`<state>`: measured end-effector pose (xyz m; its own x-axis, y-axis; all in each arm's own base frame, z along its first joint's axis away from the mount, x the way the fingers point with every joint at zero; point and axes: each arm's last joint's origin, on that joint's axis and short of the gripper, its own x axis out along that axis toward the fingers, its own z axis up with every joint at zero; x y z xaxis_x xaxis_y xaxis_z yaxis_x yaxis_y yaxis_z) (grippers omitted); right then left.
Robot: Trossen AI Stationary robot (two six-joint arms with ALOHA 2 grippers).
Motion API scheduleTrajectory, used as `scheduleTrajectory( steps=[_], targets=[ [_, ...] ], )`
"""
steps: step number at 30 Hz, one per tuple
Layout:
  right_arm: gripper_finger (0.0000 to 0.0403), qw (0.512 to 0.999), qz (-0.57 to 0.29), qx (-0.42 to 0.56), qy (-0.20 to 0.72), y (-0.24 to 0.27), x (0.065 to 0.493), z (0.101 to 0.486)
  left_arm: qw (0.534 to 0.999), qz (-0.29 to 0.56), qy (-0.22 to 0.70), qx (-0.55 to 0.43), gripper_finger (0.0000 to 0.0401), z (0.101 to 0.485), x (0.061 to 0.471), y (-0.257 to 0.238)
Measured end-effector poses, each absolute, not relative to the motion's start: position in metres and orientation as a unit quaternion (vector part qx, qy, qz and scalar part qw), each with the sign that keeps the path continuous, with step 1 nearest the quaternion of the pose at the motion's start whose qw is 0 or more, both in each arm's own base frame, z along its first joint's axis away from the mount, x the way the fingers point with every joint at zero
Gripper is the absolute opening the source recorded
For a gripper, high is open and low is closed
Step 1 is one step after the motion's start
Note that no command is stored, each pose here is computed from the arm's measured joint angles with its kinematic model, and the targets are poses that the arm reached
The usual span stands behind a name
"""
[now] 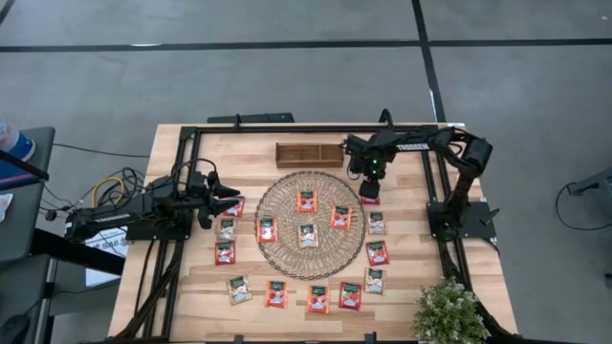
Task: Pick & Place Tea
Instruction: Put the red tea bag into the right section of the wooden organizer
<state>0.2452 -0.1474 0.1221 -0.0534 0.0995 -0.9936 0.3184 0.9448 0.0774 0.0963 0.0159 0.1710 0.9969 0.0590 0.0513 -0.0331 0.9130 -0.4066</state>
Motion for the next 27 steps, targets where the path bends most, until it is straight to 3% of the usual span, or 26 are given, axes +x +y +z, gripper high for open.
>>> scheduleTrajectory(
  steps=[11,20,27],
  targets=[
    [0.0085,0.701,-0.100,0.135,0.693,-0.141,0.241,0.134,0.977,0.021,-0.031,-0.212,0.0170,0.171,0.096,0.016],
    [0.0039,0.722,-0.122,0.141,0.666,-0.139,0.235,0.156,0.976,0.021,-0.031,-0.212,0.0170,0.171,0.096,0.016],
    [0.0004,0.710,-0.120,0.145,0.678,-0.136,0.233,0.157,0.976,0.021,-0.031,-0.212,0.0170,0.171,0.096,0.016]
  ],
)
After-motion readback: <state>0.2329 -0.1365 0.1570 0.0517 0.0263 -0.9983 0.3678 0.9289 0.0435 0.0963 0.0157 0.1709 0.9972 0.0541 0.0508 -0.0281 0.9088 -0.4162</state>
